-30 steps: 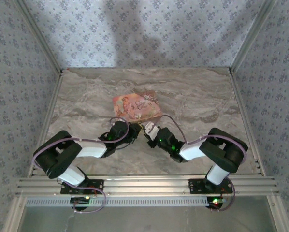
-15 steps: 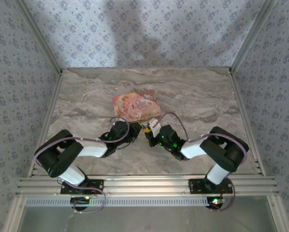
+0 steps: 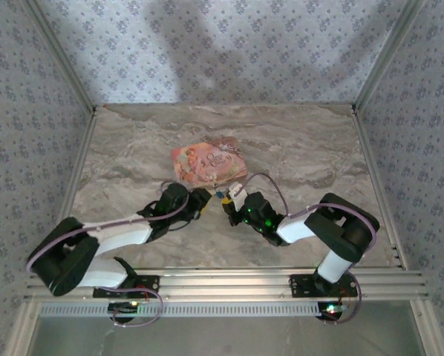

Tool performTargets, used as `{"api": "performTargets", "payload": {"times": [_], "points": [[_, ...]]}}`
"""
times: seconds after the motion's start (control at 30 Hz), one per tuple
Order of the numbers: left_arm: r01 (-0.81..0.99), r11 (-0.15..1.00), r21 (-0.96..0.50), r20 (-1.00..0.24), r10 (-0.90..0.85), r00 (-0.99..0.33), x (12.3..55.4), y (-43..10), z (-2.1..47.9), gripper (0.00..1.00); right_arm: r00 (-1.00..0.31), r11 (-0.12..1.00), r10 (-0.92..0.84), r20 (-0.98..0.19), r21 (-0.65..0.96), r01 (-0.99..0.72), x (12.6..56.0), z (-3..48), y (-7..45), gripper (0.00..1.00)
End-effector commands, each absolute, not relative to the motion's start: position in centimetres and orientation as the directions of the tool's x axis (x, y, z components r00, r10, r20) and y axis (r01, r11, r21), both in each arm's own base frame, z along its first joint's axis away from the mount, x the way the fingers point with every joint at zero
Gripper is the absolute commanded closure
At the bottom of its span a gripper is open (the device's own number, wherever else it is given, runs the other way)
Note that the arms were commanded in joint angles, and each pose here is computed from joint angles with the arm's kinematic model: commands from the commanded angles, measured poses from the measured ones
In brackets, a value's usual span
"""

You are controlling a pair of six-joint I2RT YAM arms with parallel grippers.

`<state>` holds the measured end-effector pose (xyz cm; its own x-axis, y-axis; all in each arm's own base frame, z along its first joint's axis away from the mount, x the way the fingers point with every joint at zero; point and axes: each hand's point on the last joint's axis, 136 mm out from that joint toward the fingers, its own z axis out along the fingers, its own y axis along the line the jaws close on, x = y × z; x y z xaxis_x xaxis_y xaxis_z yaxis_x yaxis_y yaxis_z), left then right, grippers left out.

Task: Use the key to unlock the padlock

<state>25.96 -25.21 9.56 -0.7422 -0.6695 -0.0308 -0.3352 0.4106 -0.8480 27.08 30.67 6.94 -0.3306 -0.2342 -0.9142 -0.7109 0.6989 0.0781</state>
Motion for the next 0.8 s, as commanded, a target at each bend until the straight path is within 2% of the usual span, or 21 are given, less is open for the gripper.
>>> {"api": "performTargets", "payload": {"times": [0.0,0.2,0.4,0.57,0.77], "points": [[-0.33,0.525,-0.784,-0.109,-0.641,-0.76,25.5,-22.7,9.9,0.51,-0.349,0.719,-0.203,-0.915,0.102,-0.687,27.9,7.0,30.6,1.0],[-0.264,0.552,-0.791,-0.206,-0.646,-0.735,27.6,-19.3,14.4,0.45,-0.416,0.695,-0.124,-0.901,0.22,-0.684,27.6,7.4,31.0,1.0],[-0.2,0.565,-0.8,-0.262,-0.63,-0.732,30.4,-18.1,17.7,0.44,-0.495,0.675,-0.052,-0.867,0.335,-0.658,27.5,7.0,31.0,1.0],[-0.138,0.562,-0.816,-0.257,-0.565,-0.784,32.2,-20.3,18.8,0.45,-0.481,0.697,-0.09,-0.872,0.29,-0.656,27.5,6.3,30.5,1.0],[-0.16,0.607,-0.779,-0.239,-0.523,-0.818,30.3,-21.9,16.2,0.45,-0.457,0.707,-0.11,-0.883,0.254,-0.66,27.7,6.5,30.4,1.0]]}}
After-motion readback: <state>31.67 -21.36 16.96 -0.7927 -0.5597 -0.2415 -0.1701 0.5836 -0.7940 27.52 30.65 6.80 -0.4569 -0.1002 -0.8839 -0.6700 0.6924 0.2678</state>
